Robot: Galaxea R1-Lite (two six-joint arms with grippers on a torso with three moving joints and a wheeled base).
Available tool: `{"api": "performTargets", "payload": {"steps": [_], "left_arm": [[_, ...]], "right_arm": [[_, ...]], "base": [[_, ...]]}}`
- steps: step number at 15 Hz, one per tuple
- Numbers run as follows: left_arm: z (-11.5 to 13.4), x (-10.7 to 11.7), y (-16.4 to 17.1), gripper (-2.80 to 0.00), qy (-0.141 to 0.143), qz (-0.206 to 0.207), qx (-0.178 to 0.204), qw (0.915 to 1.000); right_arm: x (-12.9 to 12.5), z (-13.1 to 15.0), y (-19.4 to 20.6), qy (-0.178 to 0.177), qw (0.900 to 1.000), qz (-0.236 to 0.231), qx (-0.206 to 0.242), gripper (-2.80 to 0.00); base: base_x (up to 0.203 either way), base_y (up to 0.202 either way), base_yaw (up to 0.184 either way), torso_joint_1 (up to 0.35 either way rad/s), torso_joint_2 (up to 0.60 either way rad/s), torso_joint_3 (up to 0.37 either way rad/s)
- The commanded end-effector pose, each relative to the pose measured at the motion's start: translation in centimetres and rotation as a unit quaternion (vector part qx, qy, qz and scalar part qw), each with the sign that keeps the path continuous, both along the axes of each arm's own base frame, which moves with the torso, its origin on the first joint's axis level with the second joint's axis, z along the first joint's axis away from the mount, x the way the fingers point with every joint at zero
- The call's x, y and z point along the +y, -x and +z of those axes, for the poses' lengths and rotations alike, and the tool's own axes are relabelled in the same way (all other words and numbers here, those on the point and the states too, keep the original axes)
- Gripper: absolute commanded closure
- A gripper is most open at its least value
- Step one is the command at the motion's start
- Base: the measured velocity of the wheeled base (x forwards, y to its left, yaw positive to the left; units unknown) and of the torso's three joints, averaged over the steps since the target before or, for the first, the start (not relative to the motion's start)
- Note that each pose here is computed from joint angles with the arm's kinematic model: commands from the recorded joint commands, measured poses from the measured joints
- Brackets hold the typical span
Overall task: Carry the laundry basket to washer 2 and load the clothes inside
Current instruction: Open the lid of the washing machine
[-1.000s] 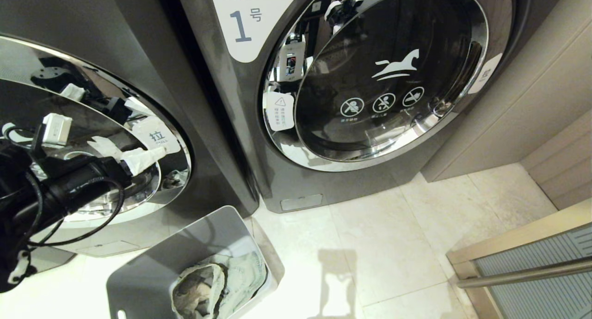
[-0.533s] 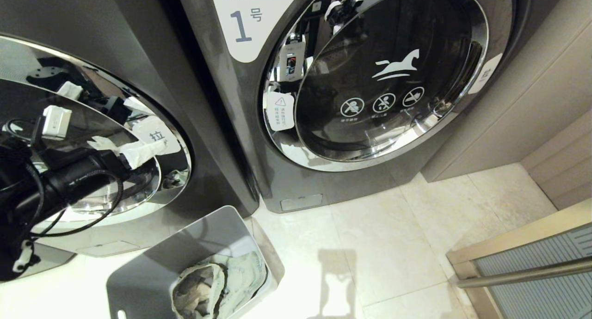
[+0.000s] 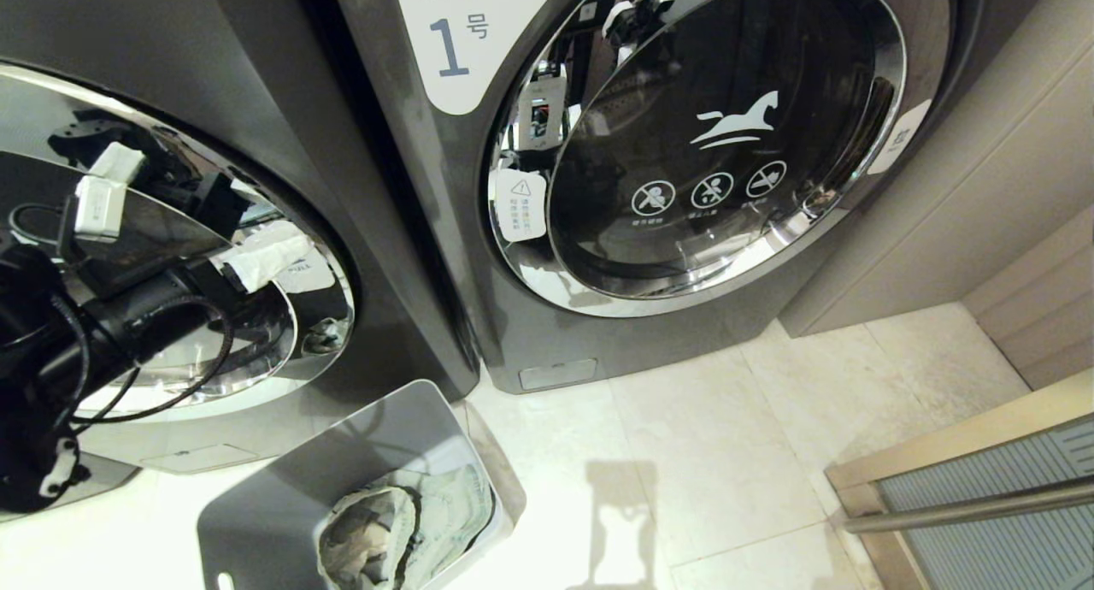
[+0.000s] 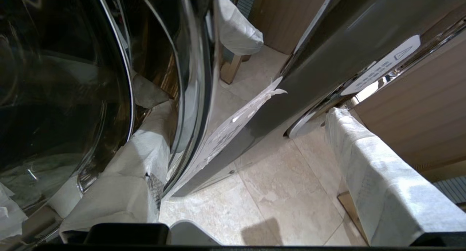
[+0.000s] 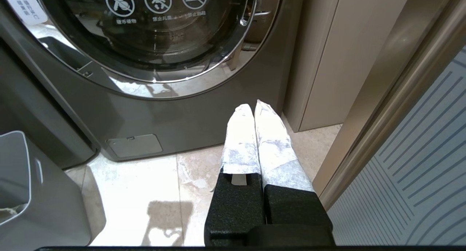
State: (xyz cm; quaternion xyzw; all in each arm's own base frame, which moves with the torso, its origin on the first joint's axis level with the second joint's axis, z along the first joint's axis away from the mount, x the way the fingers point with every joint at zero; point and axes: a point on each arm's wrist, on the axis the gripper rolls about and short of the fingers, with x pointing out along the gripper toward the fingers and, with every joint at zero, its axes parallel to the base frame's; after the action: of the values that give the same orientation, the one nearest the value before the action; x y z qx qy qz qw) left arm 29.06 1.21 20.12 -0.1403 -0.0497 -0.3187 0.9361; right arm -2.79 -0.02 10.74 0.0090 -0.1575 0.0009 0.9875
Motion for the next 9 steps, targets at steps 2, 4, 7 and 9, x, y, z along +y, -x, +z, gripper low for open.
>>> {"api": "performTargets", "payload": {"steps": [2, 4, 7, 9], "left_arm": [[-0.1, -0.8, 0.2, -2.8, 0.0, -0.02, 0.001, 0.9998], [-0.3, -0.9, 0.5, -2.8, 0.0, -0.02, 0.006, 0.9998], [-1.1, -0.6, 1.3, -2.8, -0.001, -0.011, 0.018, 0.9998], [-1.3, 0.0, 2.0, -2.8, -0.001, 0.002, 0.024, 0.9997]], "right_arm": [[0.0, -1.1, -0.4, 0.0, 1.0, 0.0, 0.019, 0.0], [0.0, -1.1, -0.4, 0.0, 1.0, 0.0, 0.019, 0.0], [0.0, -1.1, -0.4, 0.0, 1.0, 0.0, 0.019, 0.0], [0.0, -1.1, -0.4, 0.0, 1.0, 0.0, 0.019, 0.0]], "base": [[0.0, 0.0, 0.0, 0.0, 0.0, 0.0], [0.0, 0.0, 0.0, 0.0, 0.0, 0.0], [0.0, 0.0, 0.0, 0.0, 0.0, 0.0], [0.0, 0.0, 0.0, 0.0, 0.0, 0.0]]}}
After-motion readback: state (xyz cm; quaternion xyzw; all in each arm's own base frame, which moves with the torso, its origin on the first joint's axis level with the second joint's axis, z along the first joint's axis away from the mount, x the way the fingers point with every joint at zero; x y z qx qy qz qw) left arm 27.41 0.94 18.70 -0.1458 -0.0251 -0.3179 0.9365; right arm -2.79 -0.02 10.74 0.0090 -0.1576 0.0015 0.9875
